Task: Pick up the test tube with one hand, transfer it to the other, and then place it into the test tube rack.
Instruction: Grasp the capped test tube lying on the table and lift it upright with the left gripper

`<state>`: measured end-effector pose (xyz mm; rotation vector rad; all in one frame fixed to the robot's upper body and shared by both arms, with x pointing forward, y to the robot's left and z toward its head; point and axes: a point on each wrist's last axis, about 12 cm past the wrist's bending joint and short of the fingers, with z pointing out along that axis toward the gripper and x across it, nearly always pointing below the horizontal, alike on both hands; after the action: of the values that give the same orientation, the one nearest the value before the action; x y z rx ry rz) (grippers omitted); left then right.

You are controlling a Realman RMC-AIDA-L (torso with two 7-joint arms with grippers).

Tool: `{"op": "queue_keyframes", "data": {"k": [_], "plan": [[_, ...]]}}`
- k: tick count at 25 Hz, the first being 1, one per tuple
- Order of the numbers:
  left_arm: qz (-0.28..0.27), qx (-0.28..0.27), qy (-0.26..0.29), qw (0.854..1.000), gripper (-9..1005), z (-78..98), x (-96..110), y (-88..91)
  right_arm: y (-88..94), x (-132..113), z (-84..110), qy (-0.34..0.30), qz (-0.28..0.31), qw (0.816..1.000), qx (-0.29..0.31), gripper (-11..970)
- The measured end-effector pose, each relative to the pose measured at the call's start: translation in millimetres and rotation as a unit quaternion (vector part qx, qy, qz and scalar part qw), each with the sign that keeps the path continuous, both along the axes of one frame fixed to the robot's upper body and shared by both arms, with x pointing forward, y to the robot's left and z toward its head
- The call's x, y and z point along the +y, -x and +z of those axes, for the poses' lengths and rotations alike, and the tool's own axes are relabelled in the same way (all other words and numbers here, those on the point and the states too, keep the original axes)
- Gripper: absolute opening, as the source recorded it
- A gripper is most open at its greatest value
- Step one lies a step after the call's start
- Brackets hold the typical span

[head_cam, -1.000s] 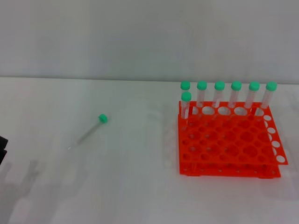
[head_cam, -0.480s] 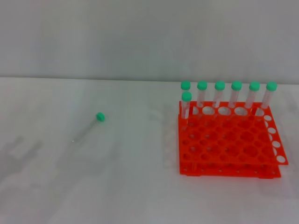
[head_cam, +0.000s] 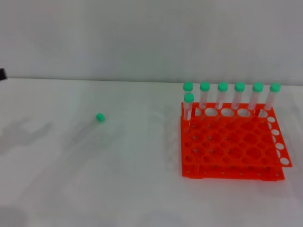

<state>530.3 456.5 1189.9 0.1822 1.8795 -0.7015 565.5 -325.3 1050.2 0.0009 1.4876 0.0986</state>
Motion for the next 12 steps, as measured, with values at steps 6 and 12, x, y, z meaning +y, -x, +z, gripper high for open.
{"op": "queue_keyframes", "data": {"k": [6,12], "plan": [[-0.040,0.072,-0.140,0.987,846,26.2,-21,-50.6,1.7,3,-2.5,0.007,0.011,1.000,0.006,871],[-0.079,0.135,-0.205,0.966,846,23.8,-44,-83.1,1.7,4,-3.2,0.008,0.013,1.000,0.007,871]]}}
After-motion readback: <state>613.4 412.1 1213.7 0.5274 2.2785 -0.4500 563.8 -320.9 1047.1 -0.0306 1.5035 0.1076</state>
